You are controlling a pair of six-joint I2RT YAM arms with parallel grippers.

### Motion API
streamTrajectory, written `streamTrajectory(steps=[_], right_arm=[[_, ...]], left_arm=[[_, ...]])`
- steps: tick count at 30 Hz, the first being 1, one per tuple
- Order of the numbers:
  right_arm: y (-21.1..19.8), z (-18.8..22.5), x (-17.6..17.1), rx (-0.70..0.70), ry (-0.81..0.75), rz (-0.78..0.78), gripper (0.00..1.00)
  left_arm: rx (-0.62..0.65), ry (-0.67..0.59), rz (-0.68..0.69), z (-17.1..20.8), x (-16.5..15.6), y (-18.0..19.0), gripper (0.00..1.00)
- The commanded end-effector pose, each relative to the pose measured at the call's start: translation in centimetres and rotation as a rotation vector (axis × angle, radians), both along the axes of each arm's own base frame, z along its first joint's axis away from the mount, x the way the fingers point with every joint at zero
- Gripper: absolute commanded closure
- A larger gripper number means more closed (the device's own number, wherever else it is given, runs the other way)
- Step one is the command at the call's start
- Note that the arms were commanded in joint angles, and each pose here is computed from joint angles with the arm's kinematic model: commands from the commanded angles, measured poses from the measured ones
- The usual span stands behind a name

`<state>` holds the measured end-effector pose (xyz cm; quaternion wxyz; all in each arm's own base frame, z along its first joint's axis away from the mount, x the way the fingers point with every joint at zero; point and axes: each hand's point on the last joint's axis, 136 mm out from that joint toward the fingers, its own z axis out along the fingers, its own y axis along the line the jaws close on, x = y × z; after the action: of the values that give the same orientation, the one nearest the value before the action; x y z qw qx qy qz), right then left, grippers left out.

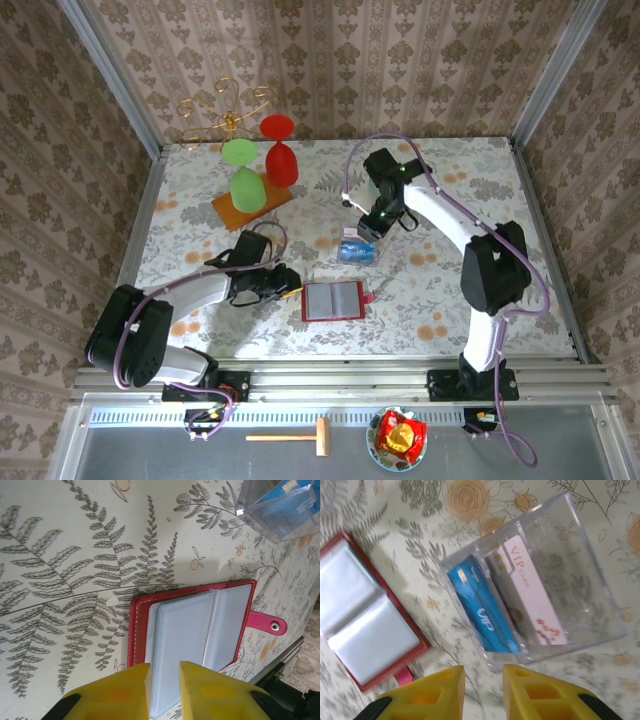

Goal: Take the credit cards out of the card holder

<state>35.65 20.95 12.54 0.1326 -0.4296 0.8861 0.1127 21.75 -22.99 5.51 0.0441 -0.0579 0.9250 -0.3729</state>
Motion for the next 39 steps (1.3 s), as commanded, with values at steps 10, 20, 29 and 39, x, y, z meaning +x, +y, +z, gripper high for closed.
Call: streamTrajectory(steps=[10, 20, 29, 39], right_arm=[[4.7, 0.5, -3.0, 0.362, 0.005, -0.608, 0.78], [7.7, -1.3, -7.6, 0.387, 0.161, -0.712, 0.86], [8.1, -3.2, -9.4, 0.366, 0.217, -0.743, 0.88], [8.6, -4.1, -10.5, 0.371, 0.248, -0.753, 0.85]], left_arm=[[-0.017, -0.018, -0.048, -0.5, 0.0, -1.5, 0.79], [0.014, 0.017, -0.071, -2.3, -1.3, -1.6, 0.84], [0.043, 0.034, -0.08, -3.1, -2.5, -1.1, 0.9], [0.07, 0.019, -0.063, -3.1, -2.7, -0.6, 0.92]])
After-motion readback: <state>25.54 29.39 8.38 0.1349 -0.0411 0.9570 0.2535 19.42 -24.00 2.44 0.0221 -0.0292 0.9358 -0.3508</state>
